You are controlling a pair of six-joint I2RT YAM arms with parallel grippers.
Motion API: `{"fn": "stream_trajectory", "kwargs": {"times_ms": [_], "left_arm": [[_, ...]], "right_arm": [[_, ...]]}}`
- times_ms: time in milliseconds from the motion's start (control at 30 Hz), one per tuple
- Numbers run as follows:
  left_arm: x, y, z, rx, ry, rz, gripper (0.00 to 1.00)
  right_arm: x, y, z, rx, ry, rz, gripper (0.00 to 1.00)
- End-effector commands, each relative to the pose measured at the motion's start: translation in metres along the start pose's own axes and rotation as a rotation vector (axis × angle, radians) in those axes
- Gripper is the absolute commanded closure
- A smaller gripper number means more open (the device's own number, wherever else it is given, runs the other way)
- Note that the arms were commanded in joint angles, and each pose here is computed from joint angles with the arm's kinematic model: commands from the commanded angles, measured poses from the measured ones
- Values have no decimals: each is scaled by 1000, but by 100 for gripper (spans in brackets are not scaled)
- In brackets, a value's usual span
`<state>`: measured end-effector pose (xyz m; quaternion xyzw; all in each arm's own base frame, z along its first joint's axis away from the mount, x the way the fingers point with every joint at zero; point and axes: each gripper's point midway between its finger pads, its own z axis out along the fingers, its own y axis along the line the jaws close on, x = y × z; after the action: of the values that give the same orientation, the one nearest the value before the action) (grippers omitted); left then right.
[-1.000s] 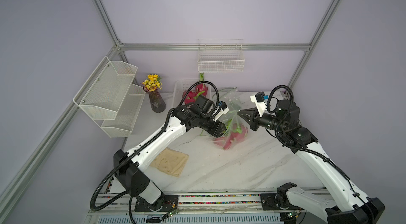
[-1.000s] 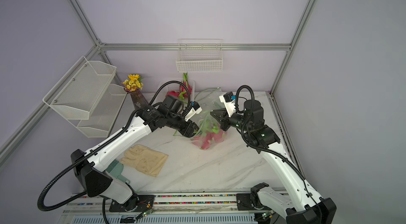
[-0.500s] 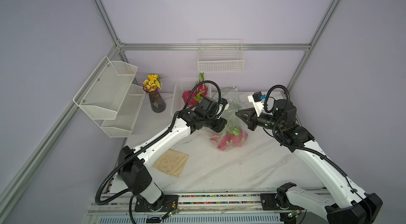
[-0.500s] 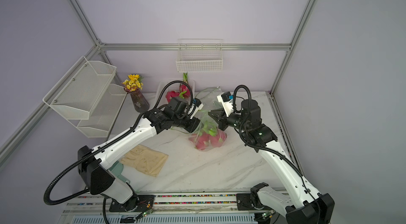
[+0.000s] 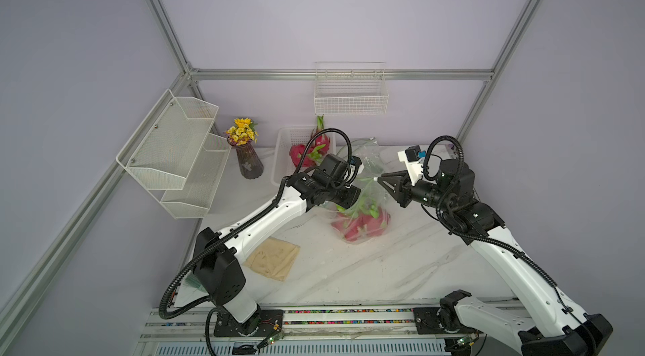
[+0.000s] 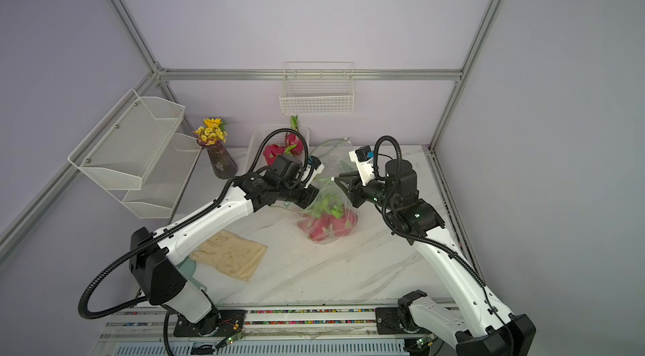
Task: Open the zip-top bag and take out the dragon fruit
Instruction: Open the zipper of the food storage bag at the center of the board.
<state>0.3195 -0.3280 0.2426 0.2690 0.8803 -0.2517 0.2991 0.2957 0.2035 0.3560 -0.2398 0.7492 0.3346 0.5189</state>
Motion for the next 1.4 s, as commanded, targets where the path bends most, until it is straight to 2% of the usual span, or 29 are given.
{"fn": "stream_trajectory", "kwargs": {"times_ms": [0,100,167,200,267,333,467,600,900,1167,1367], "left_arm": [[-22,3,-4,-9,-66,-52,100],[-27,6,-3,-17,-76,-121,100],[-32,8,-3,-26,-87,-173,100],[-33,8,-4,-33,-94,-202,100],[-36,11,-4,-42,-107,-249,100],[-40,11,-3,-41,-116,-277,100],[-44,15,-5,-67,-135,-313,100],[-43,21,-5,-96,-139,-322,100],[-40,21,-8,-98,-144,-330,100],[-39,18,-10,-74,-154,-334,100],[-39,14,-11,-51,-160,-337,100]], "right_arm": [[-25,3,-19,56,-42,94,68],[-31,-6,-27,130,-65,247,62],[-27,0,-25,99,-27,339,55],[-22,4,-21,79,6,388,42],[-9,5,-12,94,78,495,41],[4,12,-1,99,139,542,41],[14,23,16,120,159,585,33],[15,29,30,113,147,632,32],[28,17,41,238,162,733,31],[25,10,40,273,115,778,46],[34,4,48,301,138,790,47]]}}
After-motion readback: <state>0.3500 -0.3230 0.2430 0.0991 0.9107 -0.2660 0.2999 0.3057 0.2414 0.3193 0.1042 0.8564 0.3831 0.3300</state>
